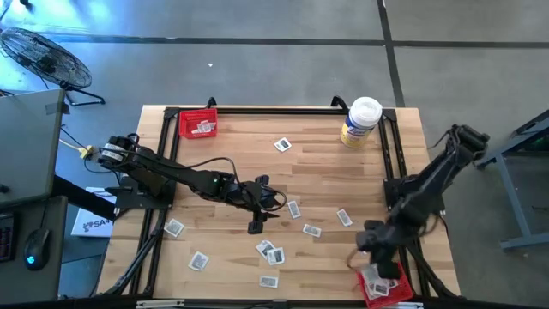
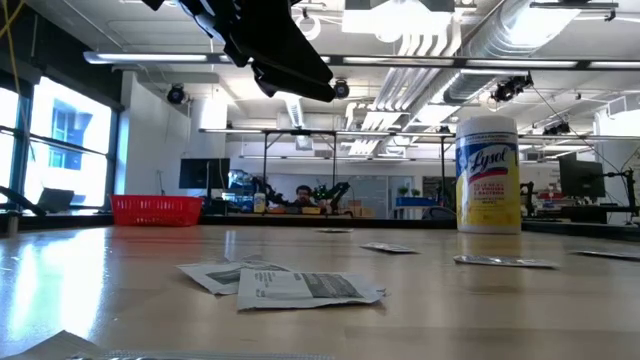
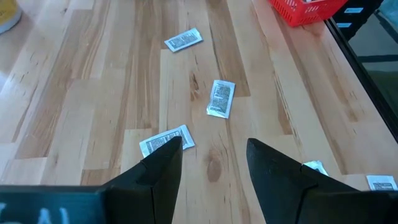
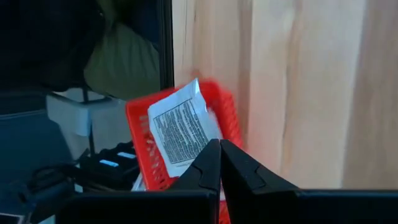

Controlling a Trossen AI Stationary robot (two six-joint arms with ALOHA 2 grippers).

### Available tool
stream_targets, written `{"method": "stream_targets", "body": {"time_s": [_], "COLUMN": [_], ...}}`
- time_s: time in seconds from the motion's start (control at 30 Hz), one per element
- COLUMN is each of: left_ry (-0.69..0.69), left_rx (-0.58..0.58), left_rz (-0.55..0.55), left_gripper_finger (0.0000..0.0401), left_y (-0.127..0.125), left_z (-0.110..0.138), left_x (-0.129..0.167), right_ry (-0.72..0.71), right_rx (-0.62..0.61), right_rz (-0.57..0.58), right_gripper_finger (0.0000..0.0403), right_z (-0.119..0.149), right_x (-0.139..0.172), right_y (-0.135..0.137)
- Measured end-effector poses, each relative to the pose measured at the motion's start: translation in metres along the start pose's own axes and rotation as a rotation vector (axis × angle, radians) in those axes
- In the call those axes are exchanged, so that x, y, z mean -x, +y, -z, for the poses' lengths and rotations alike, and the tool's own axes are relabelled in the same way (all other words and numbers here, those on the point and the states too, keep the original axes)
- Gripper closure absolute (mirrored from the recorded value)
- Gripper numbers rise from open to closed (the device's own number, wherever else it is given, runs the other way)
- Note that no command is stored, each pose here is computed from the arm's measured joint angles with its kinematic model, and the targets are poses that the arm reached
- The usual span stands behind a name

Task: Pick & Place First Aid Supplies
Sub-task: Put the white and gray towelette pack into the bottom red bin

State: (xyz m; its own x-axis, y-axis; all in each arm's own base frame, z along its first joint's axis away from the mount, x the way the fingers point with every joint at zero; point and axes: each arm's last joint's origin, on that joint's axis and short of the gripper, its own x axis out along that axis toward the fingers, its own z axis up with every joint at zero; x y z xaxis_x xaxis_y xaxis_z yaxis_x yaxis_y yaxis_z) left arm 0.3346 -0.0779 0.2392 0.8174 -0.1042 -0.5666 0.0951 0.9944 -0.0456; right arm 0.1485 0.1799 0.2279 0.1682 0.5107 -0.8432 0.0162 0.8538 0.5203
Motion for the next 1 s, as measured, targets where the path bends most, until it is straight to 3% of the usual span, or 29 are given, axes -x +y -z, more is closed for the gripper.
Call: {"method": "stream_targets", "body": {"time_s": [0.3, 0.7, 0.83, 1.0], "left_ry": [0.0, 0.0, 0.0, -0.001], "left_rx": [0.0, 0.0, 0.0, 0.0], "left_rz": [0.0, 0.0, 0.0, 0.0], "left_gripper_finger": [0.0222, 0.0222, 0.0222, 0.0222], "left_y": [0.0, 0.0, 0.0, 0.0], "left_z": [0.0, 0.0, 0.0, 0.0], "left_x": [0.0, 0.0, 0.0, 0.0], "right_ry": [0.075, 0.076, 0.017, -0.182], "right_rx": [-0.159, -0.26, -0.198, -0.04], "right_rz": [0.081, 0.082, 0.056, 0.016], "right_gripper_finger": [0.0399, 0.034, 0.0323, 0.0318], "right_z": [0.033, 0.025, 0.009, -0.022], "right_x": [-0.031, -0.044, -0.038, -0.031], "right_y": [0.018, 0.018, 0.013, 0.008]}}
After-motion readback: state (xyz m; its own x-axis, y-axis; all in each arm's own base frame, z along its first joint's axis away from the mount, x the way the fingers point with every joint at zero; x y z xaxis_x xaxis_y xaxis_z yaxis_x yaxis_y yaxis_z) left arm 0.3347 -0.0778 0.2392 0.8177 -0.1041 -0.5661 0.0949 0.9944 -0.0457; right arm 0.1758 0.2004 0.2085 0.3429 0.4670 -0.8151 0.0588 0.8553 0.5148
